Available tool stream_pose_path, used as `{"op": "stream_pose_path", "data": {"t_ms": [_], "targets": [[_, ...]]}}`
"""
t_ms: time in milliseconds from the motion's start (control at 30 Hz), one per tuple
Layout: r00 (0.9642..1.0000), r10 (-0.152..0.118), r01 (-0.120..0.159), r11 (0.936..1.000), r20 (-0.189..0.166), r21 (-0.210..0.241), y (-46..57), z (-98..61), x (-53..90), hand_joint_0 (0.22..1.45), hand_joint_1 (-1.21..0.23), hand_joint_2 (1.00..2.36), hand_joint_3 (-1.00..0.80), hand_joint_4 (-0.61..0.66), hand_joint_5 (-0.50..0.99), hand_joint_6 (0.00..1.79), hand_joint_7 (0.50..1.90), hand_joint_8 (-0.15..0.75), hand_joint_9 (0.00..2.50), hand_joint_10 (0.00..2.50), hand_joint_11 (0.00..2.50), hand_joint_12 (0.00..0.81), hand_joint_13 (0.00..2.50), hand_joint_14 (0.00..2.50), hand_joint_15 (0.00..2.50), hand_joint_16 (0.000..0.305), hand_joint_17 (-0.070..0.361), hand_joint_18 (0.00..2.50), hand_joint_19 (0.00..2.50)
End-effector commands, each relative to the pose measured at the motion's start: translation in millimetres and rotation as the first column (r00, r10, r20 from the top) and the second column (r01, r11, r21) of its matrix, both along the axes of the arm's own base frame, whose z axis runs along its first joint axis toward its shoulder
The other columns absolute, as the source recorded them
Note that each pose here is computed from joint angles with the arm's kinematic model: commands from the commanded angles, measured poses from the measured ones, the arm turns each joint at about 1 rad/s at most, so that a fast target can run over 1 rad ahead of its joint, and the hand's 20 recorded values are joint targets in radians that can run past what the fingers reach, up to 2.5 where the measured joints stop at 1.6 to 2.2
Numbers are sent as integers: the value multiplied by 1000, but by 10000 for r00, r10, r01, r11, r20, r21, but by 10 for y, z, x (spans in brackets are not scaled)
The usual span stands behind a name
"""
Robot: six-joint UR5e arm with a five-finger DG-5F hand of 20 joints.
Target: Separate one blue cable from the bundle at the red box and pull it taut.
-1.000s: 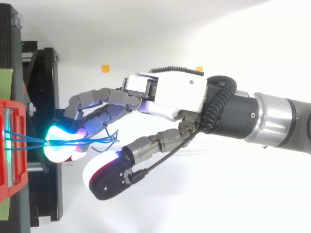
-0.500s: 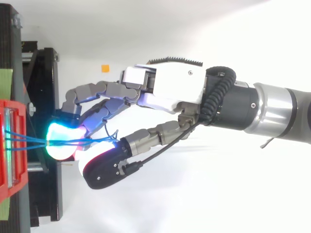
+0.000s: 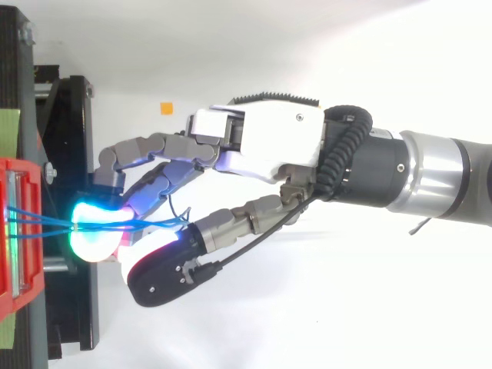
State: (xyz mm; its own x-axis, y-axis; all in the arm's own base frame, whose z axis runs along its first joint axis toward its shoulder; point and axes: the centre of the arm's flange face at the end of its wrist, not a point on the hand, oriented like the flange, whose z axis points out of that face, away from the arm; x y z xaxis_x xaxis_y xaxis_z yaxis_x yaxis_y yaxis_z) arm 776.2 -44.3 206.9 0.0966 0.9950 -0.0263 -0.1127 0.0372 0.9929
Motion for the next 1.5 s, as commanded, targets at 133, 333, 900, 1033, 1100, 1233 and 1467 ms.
{"op": "stream_pose_path", "data": {"t_ms": [133, 333, 900, 1033, 1100, 1233, 1467], "targets": [[9996, 182, -182, 9998, 233, 5, 34, 99, 53, 567, -599, 1004, -449, 254, -165, 500, 1237, 319, 808, 21, 753, 370, 707, 17, 393, 41, 93, 491, 464], [9993, 304, -303, 9995, 220, -16, 37, 125, 65, 577, -477, 1004, -437, 239, -153, 501, 1251, 320, 841, 21, 753, 373, 718, 15, 404, 42, 94, 494, 485], [9994, 242, -242, 9997, 236, -15, -9, 144, 78, 620, -538, 1013, -288, 215, -135, 500, 1314, 326, 868, 21, 773, 379, 732, 16, 422, 43, 98, 521, 511], [9994, 227, -227, 9997, 251, -13, -20, 151, 81, 594, -541, 1010, -364, 218, -135, 501, 1309, 328, 872, 21, 771, 381, 741, 16, 424, 44, 99, 537, 508], [9995, 227, -226, 9997, 236, -19, -42, 144, 76, 588, -542, 1010, -372, 219, -135, 502, 1312, 327, 873, 21, 774, 382, 744, 16, 424, 44, 99, 539, 506], [9991, 335, -334, 9994, 255, -26, -72, 152, 77, 587, -544, 1010, -375, 220, -137, 517, 1300, 328, 880, 22, 787, 383, 760, 17, 438, 44, 99, 552, 505], [9989, 393, -392, 9992, 241, -67, -138, 137, 85, 595, -554, 1010, -368, 221, -143, 550, 1266, 328, 882, 19, 796, 383, 771, 18, 435, 44, 98, 567, 503]]}}
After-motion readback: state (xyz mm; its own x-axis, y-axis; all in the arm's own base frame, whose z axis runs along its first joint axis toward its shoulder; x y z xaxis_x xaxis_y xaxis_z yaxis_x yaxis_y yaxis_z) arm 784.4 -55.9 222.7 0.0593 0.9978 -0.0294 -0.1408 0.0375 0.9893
